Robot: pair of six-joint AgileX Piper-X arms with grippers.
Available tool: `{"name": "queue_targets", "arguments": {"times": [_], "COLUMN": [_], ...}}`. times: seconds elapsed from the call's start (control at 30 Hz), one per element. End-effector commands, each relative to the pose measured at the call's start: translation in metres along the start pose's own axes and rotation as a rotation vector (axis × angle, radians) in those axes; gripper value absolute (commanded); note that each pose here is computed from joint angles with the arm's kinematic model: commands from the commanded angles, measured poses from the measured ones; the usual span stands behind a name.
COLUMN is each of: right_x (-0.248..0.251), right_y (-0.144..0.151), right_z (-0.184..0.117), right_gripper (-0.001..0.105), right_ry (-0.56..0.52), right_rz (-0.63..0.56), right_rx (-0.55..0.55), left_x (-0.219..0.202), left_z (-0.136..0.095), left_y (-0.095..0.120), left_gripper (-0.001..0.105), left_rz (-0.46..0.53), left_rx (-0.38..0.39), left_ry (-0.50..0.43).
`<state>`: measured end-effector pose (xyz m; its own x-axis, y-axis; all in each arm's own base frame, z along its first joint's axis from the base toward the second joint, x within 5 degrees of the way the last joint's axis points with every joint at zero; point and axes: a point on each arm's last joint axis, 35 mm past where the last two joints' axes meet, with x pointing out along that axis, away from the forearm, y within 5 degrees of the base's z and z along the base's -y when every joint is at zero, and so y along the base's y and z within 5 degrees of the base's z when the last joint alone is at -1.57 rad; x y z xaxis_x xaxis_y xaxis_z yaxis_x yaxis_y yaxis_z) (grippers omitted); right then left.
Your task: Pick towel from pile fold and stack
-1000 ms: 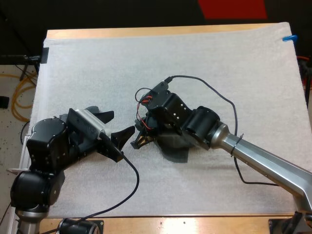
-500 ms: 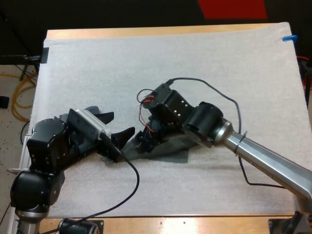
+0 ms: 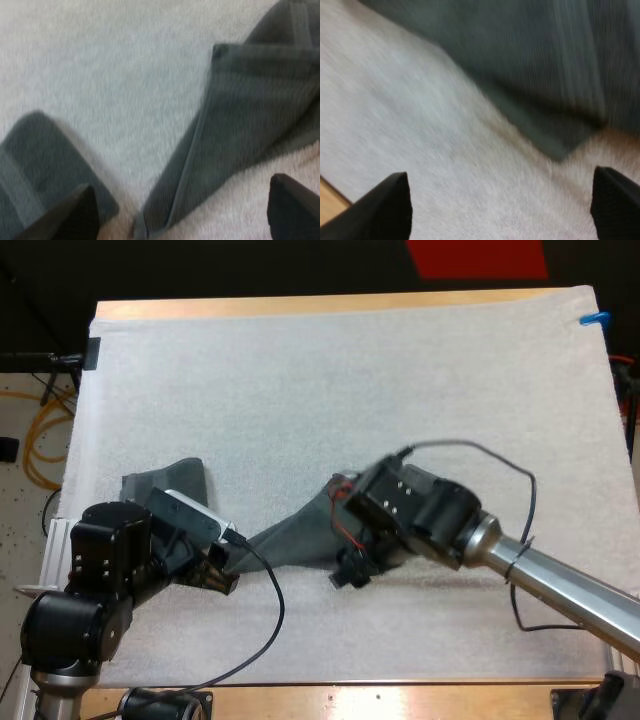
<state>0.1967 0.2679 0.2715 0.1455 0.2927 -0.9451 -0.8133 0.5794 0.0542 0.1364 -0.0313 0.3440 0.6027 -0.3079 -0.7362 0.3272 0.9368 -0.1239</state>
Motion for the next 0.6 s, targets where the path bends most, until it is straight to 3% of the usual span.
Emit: {"name": "queue_targets", "arguments": {"times": [0.0, 0.23, 0.37, 0.57], "right_x": [0.007, 0.051, 0.069, 0.094], "right_y": [-0.004, -0.039, -0.065, -0.076], "right_z": [-0.006, -0.033, -0.042, -0.04], "right_gripper": [0.071, 0.071, 0.071, 0.071], "right_ry": [0.013, -0.024, 0.012, 0.019], "right_rz": [-0.004, -0.016, 0.126, 0.311], "right_rx": [0.043, 0.259, 0.383, 0.463], "left_x": [-0.003, -0.001, -0.001, -0.001], "left_z": [-0.001, -0.004, -0.004, -0.004], "left_y": [0.0, 0.0, 0.0, 0.0], "left_gripper": [0.067, 0.067, 0.067, 0.067], "left_rz": [0.014, 0.013, 0.013, 0.013], "left_rx": [0.007, 0.003, 0.003, 0.003], "left_ry": [0.005, 0.027, 0.027, 0.027]}}
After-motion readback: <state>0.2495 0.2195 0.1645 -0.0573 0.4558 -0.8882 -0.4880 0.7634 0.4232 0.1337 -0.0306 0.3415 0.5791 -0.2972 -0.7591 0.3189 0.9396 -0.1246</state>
